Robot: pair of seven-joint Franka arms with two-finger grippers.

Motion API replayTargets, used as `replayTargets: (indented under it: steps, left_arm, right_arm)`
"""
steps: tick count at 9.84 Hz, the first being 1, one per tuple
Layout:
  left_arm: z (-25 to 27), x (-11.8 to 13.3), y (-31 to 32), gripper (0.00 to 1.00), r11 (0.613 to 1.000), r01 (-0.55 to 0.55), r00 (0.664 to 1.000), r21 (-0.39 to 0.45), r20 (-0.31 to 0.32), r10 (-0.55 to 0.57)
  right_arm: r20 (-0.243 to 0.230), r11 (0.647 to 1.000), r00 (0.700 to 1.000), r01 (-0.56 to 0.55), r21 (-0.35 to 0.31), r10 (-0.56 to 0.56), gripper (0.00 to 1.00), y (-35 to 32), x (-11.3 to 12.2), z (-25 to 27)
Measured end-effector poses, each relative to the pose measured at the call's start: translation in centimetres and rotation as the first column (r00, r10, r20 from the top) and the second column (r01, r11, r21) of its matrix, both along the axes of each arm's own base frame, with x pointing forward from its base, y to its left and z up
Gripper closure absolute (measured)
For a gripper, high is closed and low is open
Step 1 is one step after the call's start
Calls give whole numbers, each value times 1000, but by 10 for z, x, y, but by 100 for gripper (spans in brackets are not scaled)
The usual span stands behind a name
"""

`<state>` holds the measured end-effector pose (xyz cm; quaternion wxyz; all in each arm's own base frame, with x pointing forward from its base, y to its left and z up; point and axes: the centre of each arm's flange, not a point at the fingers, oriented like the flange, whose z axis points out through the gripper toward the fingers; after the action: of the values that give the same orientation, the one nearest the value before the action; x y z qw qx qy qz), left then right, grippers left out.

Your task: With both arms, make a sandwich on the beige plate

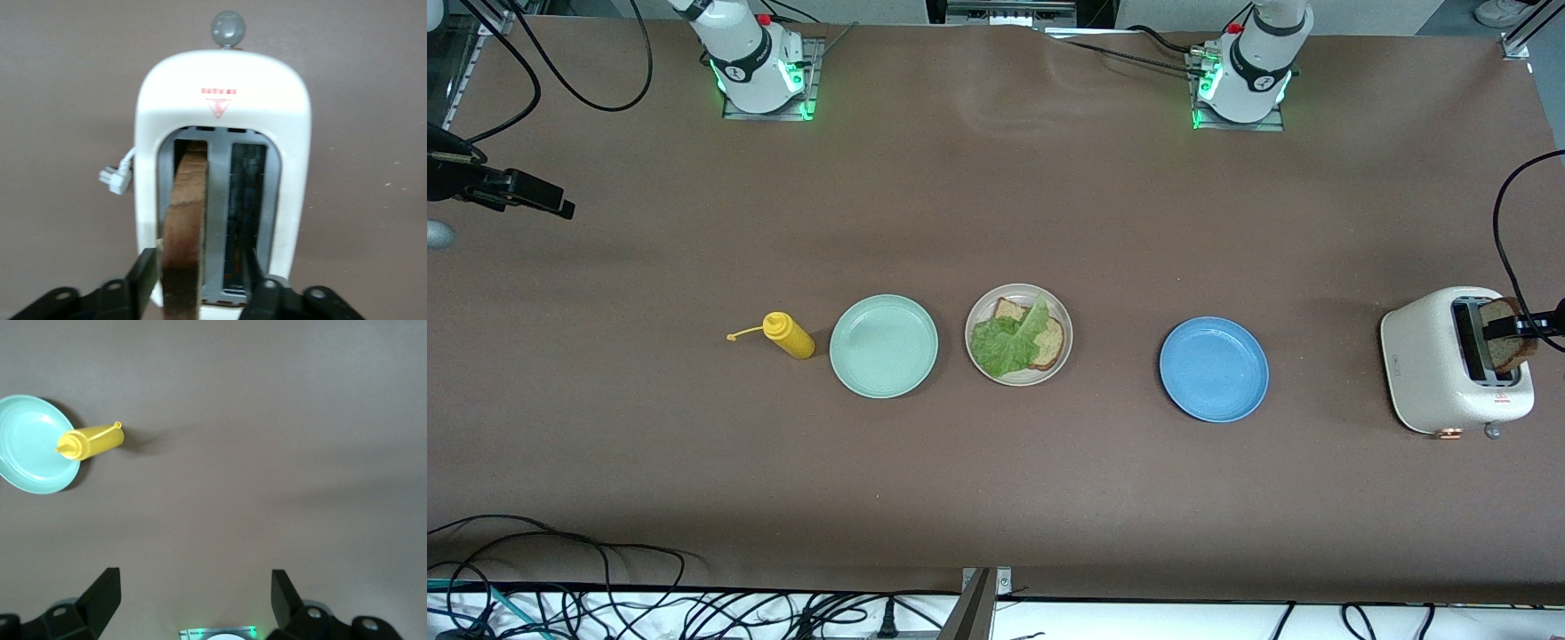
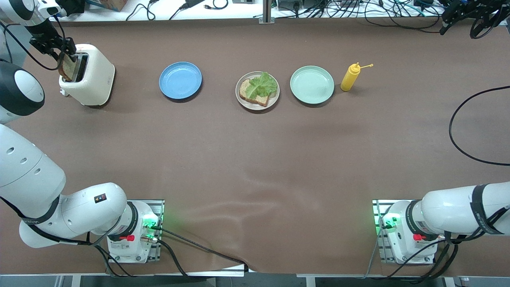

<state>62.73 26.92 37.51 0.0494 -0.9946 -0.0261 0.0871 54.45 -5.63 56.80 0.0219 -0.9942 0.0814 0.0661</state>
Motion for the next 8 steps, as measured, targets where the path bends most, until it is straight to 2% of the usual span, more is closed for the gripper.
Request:
replayTargets:
  steps: [2,3,5,7,8]
  left_arm:
    - [3,0,4,79,1000,3,1000,18,-1,-3]
    - [6,-1,7,88,1000,-1,1000,20,3,1]
    - [19,-2,7,88,1000,-4,1000,21,4,4]
    - [62,-9,-3,88,1000,-6,1000,22,1,6]
    - [89,-16,-14,92,1000,-1,1000,20,0,1]
  right_arm:
    - [8,1000,1000,1,-28,0,0,14,2,7]
    - [8,999,1000,-7,-34,8,0,20,2,8]
    - [7,999,1000,-11,-35,11,0,22,3,7]
    - [6,999,1000,-11,-35,11,0,22,3,7]
    - [6,999,1000,-10,-35,10,0,21,3,7]
